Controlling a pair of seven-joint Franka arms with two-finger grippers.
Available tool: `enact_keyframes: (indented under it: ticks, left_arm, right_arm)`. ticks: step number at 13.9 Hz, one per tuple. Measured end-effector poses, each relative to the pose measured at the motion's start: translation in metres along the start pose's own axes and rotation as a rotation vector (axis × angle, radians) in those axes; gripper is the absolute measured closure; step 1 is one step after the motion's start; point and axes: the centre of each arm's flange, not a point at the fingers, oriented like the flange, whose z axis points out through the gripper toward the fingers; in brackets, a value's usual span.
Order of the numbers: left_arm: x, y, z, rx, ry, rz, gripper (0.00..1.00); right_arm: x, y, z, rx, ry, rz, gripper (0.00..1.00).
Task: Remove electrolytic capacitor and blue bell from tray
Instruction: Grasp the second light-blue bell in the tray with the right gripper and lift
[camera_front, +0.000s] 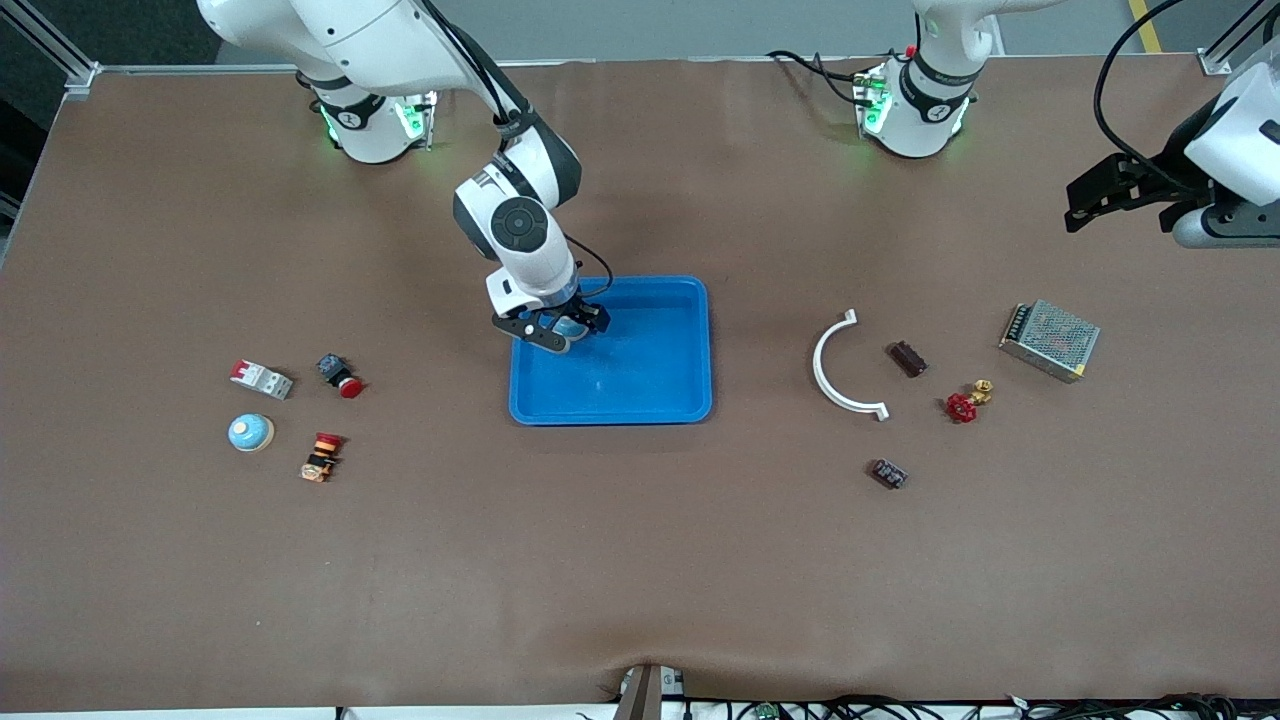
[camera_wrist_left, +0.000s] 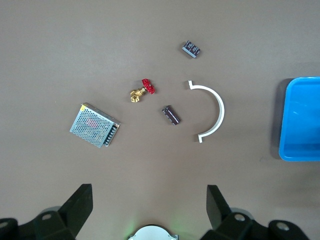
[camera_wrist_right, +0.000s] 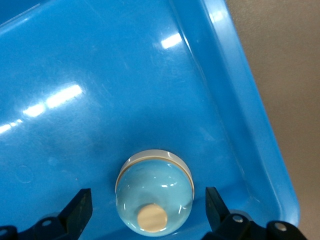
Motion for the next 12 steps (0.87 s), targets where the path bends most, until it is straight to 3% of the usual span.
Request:
enact_keyframes:
  ticks: [3,6,12]
  left_arm:
    - [0.0000,0.0000,0.0004,0.000,-0.001,0.000,0.00]
    - [0.0001,-0.0003,0.0005,0.000,-0.001,-0.001,0.00]
    - [0.0000,0.0001,0.0006,0.000,-0.001,0.000,0.00]
  right_arm:
    - [-0.0001,-0.0001,0.0000,0.000,0.001,-0.001,0.06]
    - [-0.0012,-0.0006,0.0000,-0.001,0.002,-0.006,0.37]
    - [-0.0011,-0.0008,-0.0002,-0.001,0.003,0.006,0.37]
